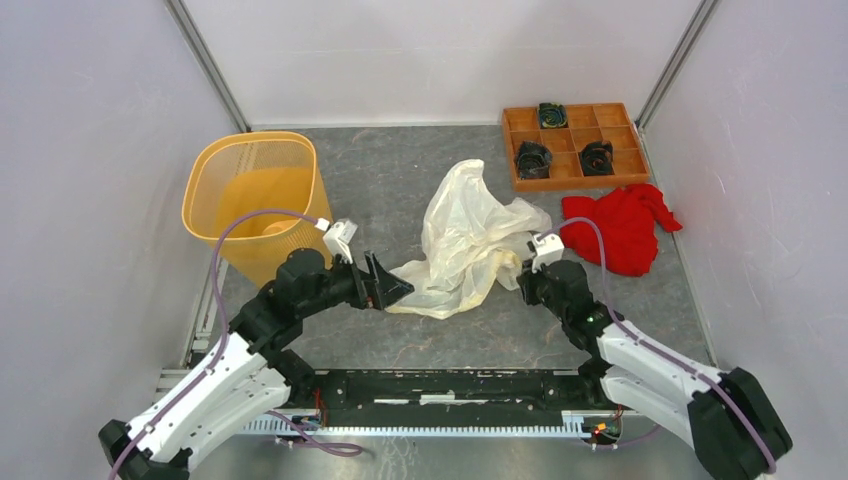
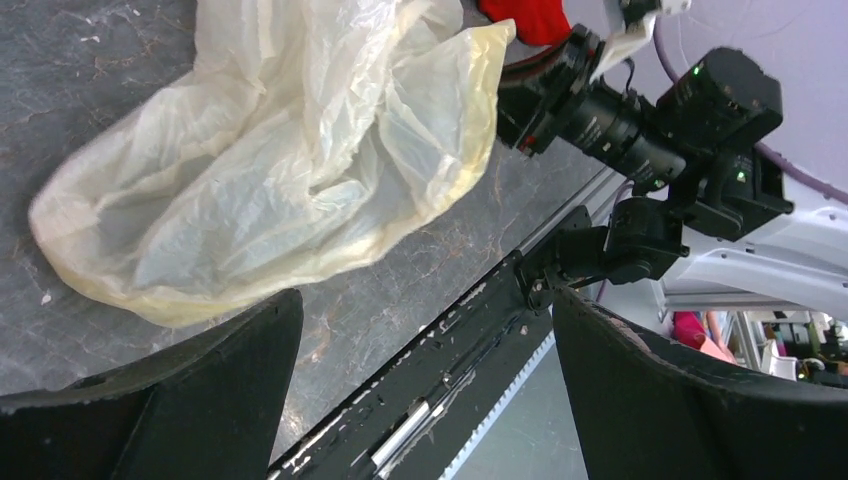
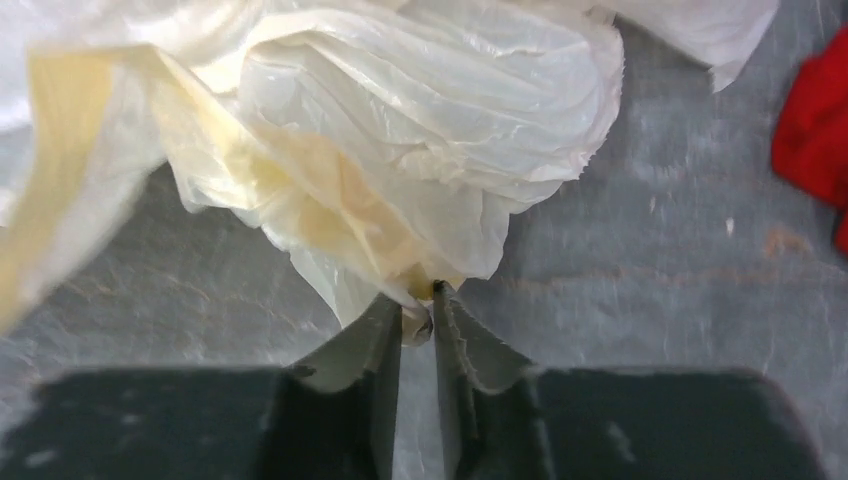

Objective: Put the trash bags into the trash bin

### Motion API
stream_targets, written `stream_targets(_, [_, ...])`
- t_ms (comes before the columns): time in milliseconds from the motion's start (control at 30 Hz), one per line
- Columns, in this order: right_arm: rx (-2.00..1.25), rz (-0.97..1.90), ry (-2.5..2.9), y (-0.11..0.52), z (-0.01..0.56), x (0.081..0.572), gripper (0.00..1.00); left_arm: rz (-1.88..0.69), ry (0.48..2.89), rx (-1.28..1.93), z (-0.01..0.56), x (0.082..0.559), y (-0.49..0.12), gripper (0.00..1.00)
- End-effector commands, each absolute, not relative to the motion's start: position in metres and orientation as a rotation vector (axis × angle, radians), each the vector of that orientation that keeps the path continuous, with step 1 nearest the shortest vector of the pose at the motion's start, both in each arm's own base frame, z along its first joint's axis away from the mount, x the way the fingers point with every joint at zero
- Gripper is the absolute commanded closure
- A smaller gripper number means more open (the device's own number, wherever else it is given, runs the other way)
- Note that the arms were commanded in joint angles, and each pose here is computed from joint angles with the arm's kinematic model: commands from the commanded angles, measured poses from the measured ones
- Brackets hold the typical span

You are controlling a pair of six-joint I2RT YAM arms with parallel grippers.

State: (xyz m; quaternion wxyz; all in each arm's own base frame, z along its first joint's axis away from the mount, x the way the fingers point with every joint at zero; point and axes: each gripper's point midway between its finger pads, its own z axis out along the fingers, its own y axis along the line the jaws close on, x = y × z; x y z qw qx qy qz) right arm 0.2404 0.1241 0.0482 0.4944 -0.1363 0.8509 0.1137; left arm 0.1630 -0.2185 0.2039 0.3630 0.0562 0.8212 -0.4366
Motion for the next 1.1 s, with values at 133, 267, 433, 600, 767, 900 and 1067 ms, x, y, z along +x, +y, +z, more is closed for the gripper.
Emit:
stream_targets(133, [-0.095, 0.514, 2.173, 0.172, 0.139, 0.277, 1.00, -1.076, 2.149, -0.072, 0.194, 0.160, -0.198, 0.00])
stream_targets(267, [-0.097, 0.419, 2.295, 0.154, 0.159, 0.266, 1.00, -1.058, 2.133, -0.037, 0.195, 0.168, -0.202, 0.00])
stream_targets(433, [-0.236, 0.460, 2.117, 0.156, 0.216, 0.264, 1.00, -1.083, 2.144, 0.079, 0.204, 0.173, -0.220, 0.00])
stream_targets(600, [-0.275, 0.561, 1.947, 0.171, 0.271, 0.269, 1.00, -1.145, 2.019, 0.177, 0.242, 0.165, -0.229, 0.00])
stream_targets(767, [-0.301, 0.586, 1.917, 0.181, 0.288, 0.280, 1.00, -1.019, 2.058, 0.183, 0.232, 0.158, -0.220, 0.00])
stream_targets(900, [-0.300, 0.590, 1.902, 0.183, 0.294, 0.282, 1.00, -0.914, 2.133, 0.157, 0.204, 0.160, -0.216, 0.00])
stream_targets(1067, [-0.336, 0.589, 1.897, 0.184, 0.295, 0.280, 1.00, -0.718, 2.199, 0.049, 0.169, 0.175, -0.198, 0.00])
